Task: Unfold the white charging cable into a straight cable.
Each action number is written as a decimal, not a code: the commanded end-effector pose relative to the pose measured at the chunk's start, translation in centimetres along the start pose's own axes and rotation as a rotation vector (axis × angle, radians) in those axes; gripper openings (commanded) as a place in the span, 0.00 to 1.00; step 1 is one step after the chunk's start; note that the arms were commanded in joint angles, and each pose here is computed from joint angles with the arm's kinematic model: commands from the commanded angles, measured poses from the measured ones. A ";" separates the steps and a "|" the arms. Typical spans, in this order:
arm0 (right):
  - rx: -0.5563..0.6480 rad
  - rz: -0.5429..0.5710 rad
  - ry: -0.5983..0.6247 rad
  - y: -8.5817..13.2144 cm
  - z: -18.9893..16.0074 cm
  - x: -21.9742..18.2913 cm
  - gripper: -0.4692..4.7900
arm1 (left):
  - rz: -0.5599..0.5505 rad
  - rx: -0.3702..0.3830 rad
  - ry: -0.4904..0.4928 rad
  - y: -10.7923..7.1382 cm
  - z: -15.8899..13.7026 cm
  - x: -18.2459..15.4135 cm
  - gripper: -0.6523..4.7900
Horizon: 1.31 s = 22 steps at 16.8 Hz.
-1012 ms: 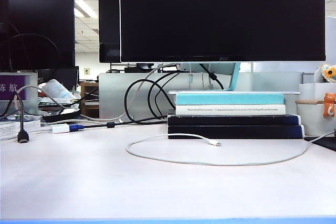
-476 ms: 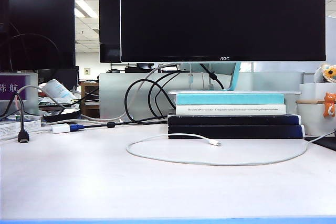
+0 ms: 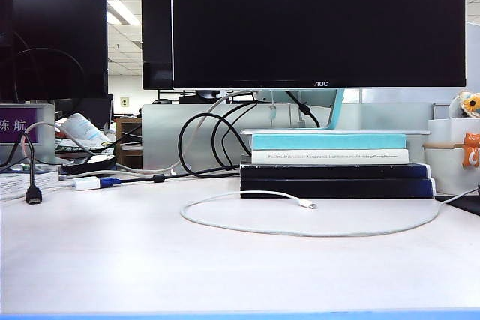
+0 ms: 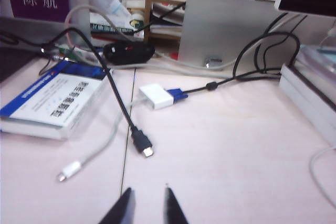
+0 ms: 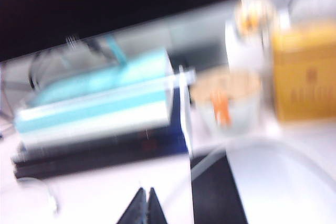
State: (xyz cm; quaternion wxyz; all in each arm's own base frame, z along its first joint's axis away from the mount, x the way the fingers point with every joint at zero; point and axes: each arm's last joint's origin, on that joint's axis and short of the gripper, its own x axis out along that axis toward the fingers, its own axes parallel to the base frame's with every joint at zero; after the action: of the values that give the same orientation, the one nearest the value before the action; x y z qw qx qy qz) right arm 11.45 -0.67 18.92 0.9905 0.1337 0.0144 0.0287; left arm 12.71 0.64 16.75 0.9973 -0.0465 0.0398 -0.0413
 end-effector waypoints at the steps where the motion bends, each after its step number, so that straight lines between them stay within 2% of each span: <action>1: 0.151 -0.003 0.006 0.0 0.0 0.0 0.09 | 0.014 -0.009 0.035 0.1 -0.2 0.0 0.28; 3: 0.173 0.043 -0.042 1.1 0.3 0.0 0.09 | 0.014 -0.009 0.035 0.0 -0.2 0.0 0.28; 5: 0.173 0.116 -0.024 1.9 0.2 0.0 0.09 | 0.020 -0.012 0.051 0.1 -0.4 0.0 0.28; 8: 0.172 0.129 -0.031 1.9 -0.1 -0.2 0.09 | 0.027 -0.008 0.039 0.0 -0.8 -0.2 0.28; 12: 0.169 0.159 -0.068 1.5 -2.0 -1.7 0.09 | -0.015 0.043 -0.291 -0.7 1.9 -1.8 0.28; 14: 0.166 0.167 -0.106 1.5 -1.6 -1.7 0.09 | -0.018 0.046 -0.308 -0.8 2.0 -2.3 0.28; 15: 0.166 0.171 -0.088 1.5 -1.7 -1.7 0.09 | -0.019 0.052 -0.352 -0.9 2.4 -2.7 0.28; 20: 0.168 0.162 -0.044 1.4 -2.2 -1.7 0.09 | -0.018 0.046 -0.316 -0.9 2.0 -2.8 0.28; 22: 0.167 0.165 -0.046 1.4 -2.1 -1.7 0.09 | -0.024 0.037 -0.252 -0.9 1.4 -2.6 0.28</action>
State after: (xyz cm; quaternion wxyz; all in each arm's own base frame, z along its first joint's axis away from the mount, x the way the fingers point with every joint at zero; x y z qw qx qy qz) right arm 9.60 1.15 17.30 0.9704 0.2186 -0.0123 0.1021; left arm 10.10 0.12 18.71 0.9930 -0.0315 -0.1039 -0.0462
